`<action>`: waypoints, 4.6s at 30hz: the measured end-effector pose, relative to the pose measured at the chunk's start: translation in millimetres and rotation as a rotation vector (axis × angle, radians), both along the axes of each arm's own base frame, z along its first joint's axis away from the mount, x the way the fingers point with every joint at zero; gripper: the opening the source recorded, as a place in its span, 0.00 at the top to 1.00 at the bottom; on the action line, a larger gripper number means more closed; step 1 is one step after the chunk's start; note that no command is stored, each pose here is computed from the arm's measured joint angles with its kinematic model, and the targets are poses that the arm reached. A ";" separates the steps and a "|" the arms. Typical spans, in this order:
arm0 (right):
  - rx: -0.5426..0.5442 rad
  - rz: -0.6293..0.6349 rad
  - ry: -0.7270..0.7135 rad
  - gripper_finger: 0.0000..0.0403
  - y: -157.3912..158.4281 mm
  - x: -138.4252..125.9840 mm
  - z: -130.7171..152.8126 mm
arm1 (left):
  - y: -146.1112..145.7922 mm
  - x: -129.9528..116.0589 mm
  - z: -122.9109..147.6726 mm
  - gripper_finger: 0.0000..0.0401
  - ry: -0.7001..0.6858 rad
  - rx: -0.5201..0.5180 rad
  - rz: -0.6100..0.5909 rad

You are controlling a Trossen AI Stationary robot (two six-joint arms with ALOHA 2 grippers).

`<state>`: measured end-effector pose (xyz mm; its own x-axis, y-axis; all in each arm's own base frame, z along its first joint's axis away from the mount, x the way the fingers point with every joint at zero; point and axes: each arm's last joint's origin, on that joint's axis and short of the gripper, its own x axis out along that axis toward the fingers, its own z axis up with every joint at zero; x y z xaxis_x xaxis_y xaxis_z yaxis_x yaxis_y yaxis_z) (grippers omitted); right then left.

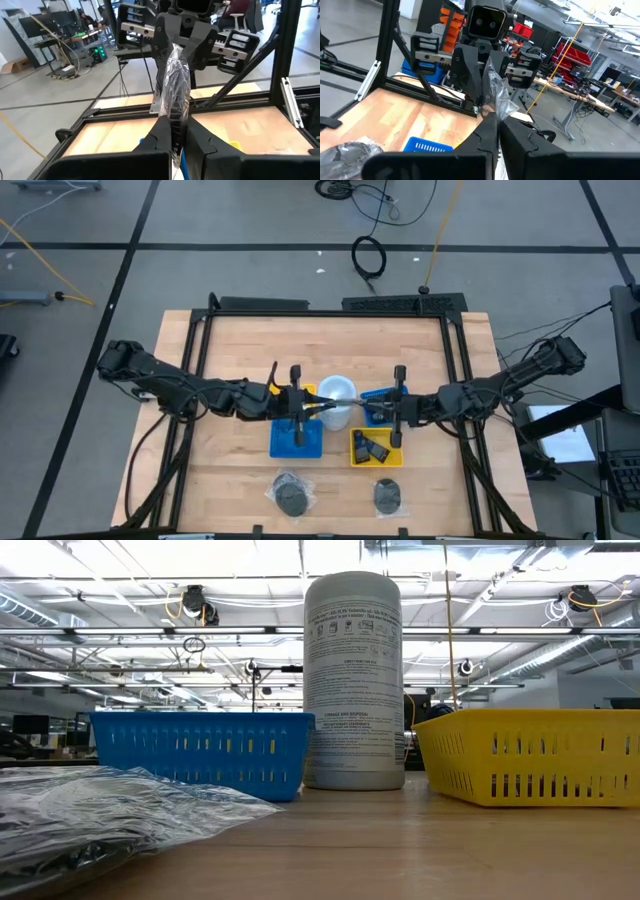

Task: Pick & Place Travel size toiletries
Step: Put the black hairbrush into the bottom blue bin

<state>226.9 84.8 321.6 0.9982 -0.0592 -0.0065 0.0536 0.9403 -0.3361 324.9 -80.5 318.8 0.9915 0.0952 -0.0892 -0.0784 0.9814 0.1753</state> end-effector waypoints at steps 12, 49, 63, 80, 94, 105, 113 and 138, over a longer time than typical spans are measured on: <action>-0.029 0.003 0.038 0.81 0.5 0.0 -4.0 | -10.3 -19.5 0.2 0.98 0.099 -0.056 0.101; 0.247 0.076 0.231 0.68 22.4 -17.8 -57.2 | -58.5 -41.0 -88.7 0.98 0.637 -0.262 0.252; 0.303 0.146 0.200 0.68 33.9 -29.2 -75.7 | -60.2 -31.6 -102.9 0.94 0.668 -0.333 0.255; 0.293 0.182 0.214 0.68 41.5 -34.3 -76.6 | -51.6 -41.3 -102.4 0.57 0.753 -0.300 0.296; 0.287 0.179 0.222 0.68 41.3 -34.4 -77.4 | -50.4 -59.3 -64.3 0.57 0.627 -0.443 0.267; 0.284 0.178 0.227 0.68 41.3 -34.5 -78.0 | -100.8 -63.3 -79.4 0.58 0.705 -0.589 0.050; 0.284 0.178 0.227 0.68 41.3 -34.5 -78.0 | -121.7 -64.4 -114.5 0.58 0.795 -0.688 0.177; 0.305 0.175 0.230 0.68 41.2 -34.5 -78.1 | -130.5 -59.9 -157.0 0.58 0.889 -0.814 0.368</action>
<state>192.4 126.0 243.5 0.9636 0.1503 -0.2211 -0.1597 0.9869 -0.0250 264.9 -211.0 161.8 0.4856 -0.0437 -0.8731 -0.5348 0.7752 -0.3363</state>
